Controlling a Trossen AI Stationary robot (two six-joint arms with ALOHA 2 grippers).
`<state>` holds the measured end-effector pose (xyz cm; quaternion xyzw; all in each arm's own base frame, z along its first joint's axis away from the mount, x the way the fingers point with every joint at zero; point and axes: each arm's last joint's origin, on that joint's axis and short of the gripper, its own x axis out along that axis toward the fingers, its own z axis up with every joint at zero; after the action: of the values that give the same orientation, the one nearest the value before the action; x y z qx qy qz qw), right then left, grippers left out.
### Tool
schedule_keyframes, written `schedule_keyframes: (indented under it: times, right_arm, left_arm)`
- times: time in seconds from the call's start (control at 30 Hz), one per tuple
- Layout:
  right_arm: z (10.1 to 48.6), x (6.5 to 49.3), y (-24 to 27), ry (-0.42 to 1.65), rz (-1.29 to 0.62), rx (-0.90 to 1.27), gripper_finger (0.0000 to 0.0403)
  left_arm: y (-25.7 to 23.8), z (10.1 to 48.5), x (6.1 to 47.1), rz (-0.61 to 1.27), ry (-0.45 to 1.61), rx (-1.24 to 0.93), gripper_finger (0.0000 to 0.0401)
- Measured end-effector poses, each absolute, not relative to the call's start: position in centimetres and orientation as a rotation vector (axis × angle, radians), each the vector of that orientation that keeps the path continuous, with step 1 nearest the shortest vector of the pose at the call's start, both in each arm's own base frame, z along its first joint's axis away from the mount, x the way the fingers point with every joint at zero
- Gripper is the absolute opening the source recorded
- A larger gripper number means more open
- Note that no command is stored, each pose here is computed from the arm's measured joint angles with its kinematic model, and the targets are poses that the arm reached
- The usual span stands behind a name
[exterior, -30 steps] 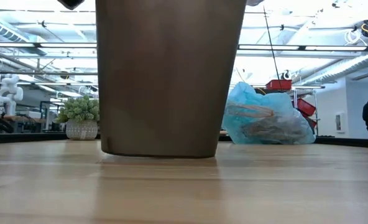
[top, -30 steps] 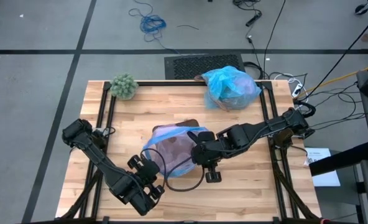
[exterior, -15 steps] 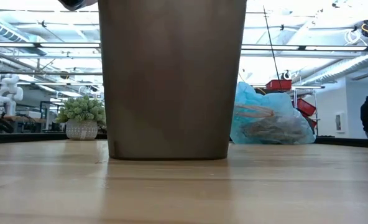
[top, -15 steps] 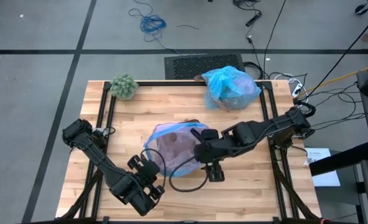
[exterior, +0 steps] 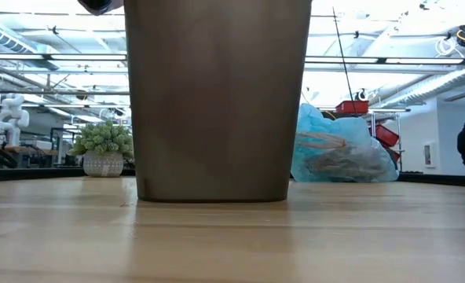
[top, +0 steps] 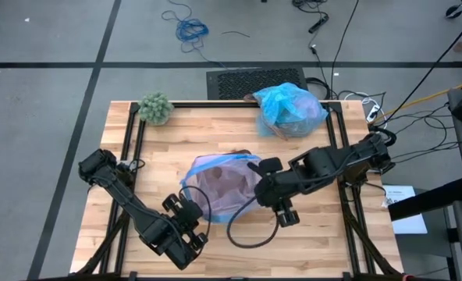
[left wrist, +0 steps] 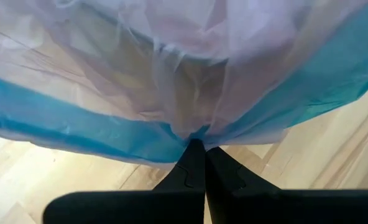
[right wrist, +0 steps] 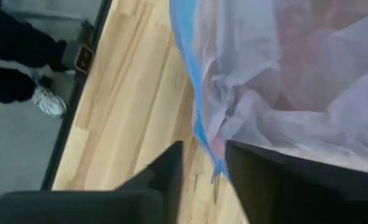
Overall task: Place trash/remove bag and relplace
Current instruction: Insert the pink trash bag into the trash bin
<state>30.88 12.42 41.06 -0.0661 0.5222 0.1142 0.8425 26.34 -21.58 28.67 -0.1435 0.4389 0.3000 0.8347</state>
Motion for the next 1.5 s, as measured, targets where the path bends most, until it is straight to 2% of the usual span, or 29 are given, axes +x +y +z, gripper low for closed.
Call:
schedule_keyframes:
  times: [0.13, 0.2, 0.73, 0.87, 1.07, 1.23, 1.5]
  right_arm:
    - [39.4, 31.3, 12.7, 1.146, 0.238, -0.152, 0.0033]
    - [38.7, 31.4, 12.8, 1.17, 0.233, -0.153, 0.0009]
    - [32.5, 33.0, 13.6, 1.218, 0.192, -0.117, 0.0]
    - [33.1, 33.0, 13.6, 1.203, 0.183, -0.092, 0.0]
    - [36.6, 32.5, 13.4, 1.154, 0.148, -0.007, 0.0001]
    - [40.3, 31.6, 13.0, 1.08, 0.16, 0.022, 0.0033]
    - [43.8, 30.7, 12.5, 0.969, 0.173, 0.051, 0.0148]
  left_arm:
    - [-21.5, 28.7, 26.4, 0.636, 0.932, -0.303, 0.0]
    - [-21.5, 28.7, 26.4, 0.636, 0.932, -0.303, 0.0]
    - [-21.5, 27.8, 26.7, 0.645, 0.889, -0.315, 0.0]
    - [-21.4, 27.1, 26.9, 0.651, 0.881, -0.332, 0.0]
    - [-21.5, 27.0, 27.0, 0.645, 0.899, -0.384, 0.0003]
    - [-21.8, 28.1, 27.3, 0.605, 0.979, -0.499, 0.0046]
    - [-22.2, 30.8, 27.8, 0.541, 0.961, -0.579, 0.0147]
